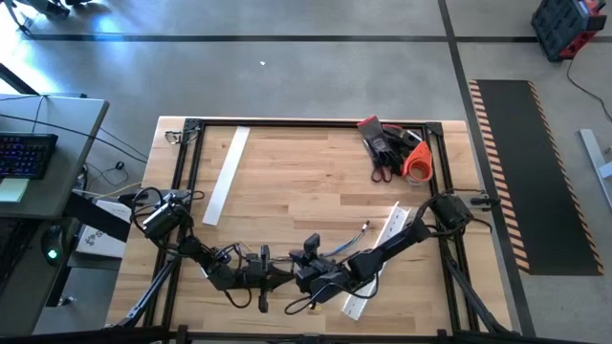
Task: Ziptie cables
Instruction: Wrap the colored cables with the black zip tie
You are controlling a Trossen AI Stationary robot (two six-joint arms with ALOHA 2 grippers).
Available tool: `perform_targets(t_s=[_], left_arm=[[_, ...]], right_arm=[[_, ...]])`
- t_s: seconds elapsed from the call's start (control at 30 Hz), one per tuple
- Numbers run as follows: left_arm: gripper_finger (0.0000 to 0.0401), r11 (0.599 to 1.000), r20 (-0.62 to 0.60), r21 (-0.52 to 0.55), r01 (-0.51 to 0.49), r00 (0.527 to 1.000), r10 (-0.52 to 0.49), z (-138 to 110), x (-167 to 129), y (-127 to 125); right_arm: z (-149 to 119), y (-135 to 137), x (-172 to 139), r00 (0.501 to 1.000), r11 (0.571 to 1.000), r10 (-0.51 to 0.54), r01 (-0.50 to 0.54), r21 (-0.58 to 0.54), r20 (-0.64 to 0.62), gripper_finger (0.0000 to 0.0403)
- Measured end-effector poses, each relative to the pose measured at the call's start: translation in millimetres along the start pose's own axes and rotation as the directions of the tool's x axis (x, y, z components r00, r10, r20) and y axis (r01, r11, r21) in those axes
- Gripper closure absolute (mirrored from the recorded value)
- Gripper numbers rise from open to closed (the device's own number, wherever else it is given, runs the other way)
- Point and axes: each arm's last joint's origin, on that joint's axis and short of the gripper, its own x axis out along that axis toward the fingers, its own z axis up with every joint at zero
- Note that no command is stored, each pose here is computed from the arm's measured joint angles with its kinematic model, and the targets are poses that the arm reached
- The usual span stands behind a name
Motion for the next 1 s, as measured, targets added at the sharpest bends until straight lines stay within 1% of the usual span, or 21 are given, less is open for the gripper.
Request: perform_targets(t_s=[0.13, 0.4, 0.63, 0.83, 1.0], left_arm=[[0.0401, 1.0, 0.001, 0.0, -0.004, 1.0, 0.004, 0, 0, 0], [0.0401, 1.0, 0.001, -0.027, -0.007, 1.0, 0.007, 0, 0, 0], [0.0401, 0.995, 0.004, -0.093, -0.023, 1.0, 0.023, 0, 0, 1], [0.0401, 0.983, -0.019, -0.172, -0.06, 0.998, 0.057, -4, -3, 17], [0.0401, 0.982, -0.026, -0.181, -0.047, 0.999, 0.043, -3, 2, 23]], right_arm=[[1, 1, -2, 1.0, 1.0, 0.0, 0.0, -0.018, 0.004, 0.0403], [4, 0, -2, 1.0, 1.0, -0.01, 0.01, -0.014, 0.024, 0.0403], [6, 0, -3, 0.999, 0.999, -0.034, 0.035, -0.021, 0.032, 0.0403], [14, 4, -12, 0.995, 0.997, -0.041, 0.046, -0.057, 0.085, 0.0403], [15, 6, -15, 0.995, 0.996, -0.04, 0.046, -0.071, 0.094, 0.0403]])
